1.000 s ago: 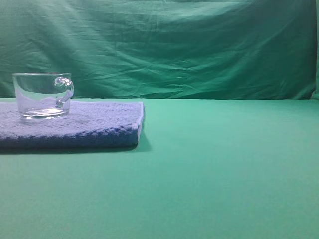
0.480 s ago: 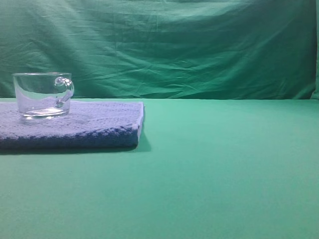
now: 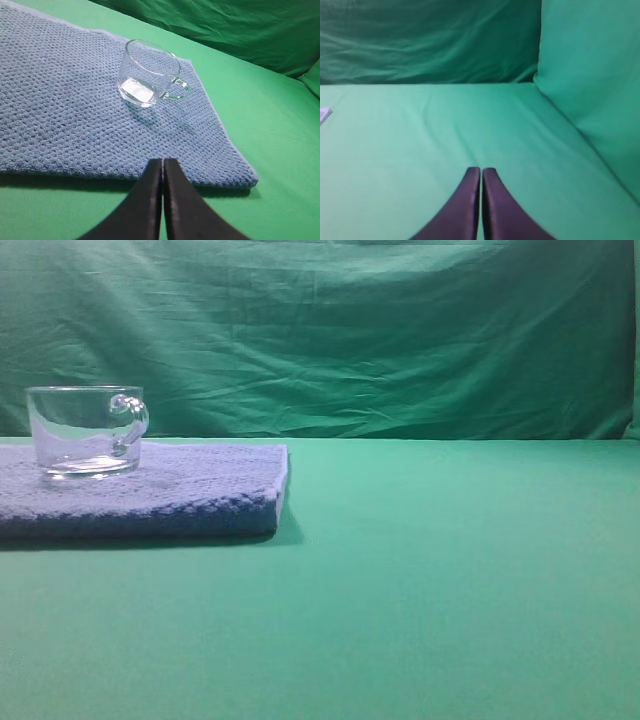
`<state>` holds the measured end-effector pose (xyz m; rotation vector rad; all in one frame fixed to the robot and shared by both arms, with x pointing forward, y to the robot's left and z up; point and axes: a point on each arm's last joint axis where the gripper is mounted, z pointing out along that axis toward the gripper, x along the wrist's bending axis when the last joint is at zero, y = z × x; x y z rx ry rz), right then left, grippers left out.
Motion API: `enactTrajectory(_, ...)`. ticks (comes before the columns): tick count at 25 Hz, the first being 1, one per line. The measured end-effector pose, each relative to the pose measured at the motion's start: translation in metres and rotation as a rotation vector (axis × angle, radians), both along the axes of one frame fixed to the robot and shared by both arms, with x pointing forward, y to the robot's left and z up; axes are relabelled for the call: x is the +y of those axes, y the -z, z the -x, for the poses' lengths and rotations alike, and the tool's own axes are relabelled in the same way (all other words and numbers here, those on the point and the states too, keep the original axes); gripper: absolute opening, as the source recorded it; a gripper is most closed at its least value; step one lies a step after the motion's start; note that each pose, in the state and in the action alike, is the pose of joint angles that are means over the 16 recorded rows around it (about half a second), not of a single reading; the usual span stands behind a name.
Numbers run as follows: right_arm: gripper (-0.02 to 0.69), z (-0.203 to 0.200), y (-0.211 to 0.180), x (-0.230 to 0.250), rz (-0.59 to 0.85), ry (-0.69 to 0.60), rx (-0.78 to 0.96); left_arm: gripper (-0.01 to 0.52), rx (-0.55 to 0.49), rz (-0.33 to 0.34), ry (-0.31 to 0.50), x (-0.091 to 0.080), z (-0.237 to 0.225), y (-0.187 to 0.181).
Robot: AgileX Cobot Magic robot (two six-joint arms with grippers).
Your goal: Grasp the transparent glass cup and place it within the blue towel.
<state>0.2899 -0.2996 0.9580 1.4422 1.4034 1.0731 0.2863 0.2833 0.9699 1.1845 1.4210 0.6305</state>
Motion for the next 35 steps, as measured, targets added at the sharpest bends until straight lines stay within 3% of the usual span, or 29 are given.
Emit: enactTrajectory(35,0.000,-0.0013,0.0127,0.0007,-0.003,-0.007,0.023,0.000,0.000,0.000,0.000,0.0000,0.0000,0.0000)
